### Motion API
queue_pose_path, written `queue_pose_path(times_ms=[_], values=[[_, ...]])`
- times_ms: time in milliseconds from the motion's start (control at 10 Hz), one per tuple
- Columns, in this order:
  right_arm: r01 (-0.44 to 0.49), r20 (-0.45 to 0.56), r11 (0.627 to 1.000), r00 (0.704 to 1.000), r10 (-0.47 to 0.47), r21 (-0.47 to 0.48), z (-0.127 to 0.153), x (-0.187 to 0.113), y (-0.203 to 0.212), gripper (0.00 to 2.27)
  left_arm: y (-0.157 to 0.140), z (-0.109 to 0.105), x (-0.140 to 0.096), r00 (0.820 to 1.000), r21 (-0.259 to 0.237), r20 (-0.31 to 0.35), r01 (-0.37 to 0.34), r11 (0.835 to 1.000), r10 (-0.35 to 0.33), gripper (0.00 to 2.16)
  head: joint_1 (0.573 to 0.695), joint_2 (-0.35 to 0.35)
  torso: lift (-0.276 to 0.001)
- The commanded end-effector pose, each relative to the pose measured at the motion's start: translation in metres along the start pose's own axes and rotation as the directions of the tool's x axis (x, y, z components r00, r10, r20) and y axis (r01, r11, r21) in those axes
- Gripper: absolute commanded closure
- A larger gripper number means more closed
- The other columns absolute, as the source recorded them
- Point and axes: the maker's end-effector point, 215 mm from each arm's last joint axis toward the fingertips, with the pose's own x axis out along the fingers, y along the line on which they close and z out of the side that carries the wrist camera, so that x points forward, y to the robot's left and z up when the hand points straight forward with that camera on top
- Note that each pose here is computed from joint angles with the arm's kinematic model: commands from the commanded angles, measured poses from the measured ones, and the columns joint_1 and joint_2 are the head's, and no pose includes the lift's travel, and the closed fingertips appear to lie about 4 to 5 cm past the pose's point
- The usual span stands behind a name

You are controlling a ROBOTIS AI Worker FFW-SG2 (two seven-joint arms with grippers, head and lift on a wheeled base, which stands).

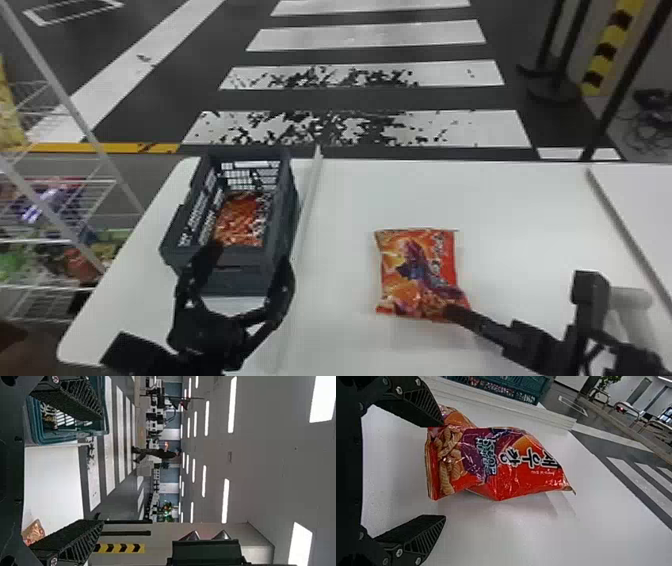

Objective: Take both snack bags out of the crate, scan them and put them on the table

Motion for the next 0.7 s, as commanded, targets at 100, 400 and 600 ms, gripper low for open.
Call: queue_pose_path(times_ms=[100, 400, 600], values=[[-0.015, -0.001, 1.0, 1.0, 0.015, 0.01, 0.004, 0.009, 0.004, 0.21, 0.001, -0.003, 0.001, 1.0, -0.001, -0.003, -0.001, 1.0, 0.001, 0.07, 0.695, 0.149, -0.095], [-0.002, 0.0, 1.0, 1.0, 0.002, -0.005, 0.013, 0.016, 0.002, 1.49, 0.001, -0.005, 0.001, 1.0, -0.001, -0.006, -0.002, 1.0, 0.002, 0.07, 0.695, 0.157, -0.095], [0.019, 0.023, 0.999, 1.0, -0.018, -0.041, 0.019, 0.016, -0.002, 2.24, 0.002, -0.008, 0.002, 1.0, -0.001, -0.011, -0.003, 1.0, 0.003, 0.07, 0.695, 0.153, -0.095]])
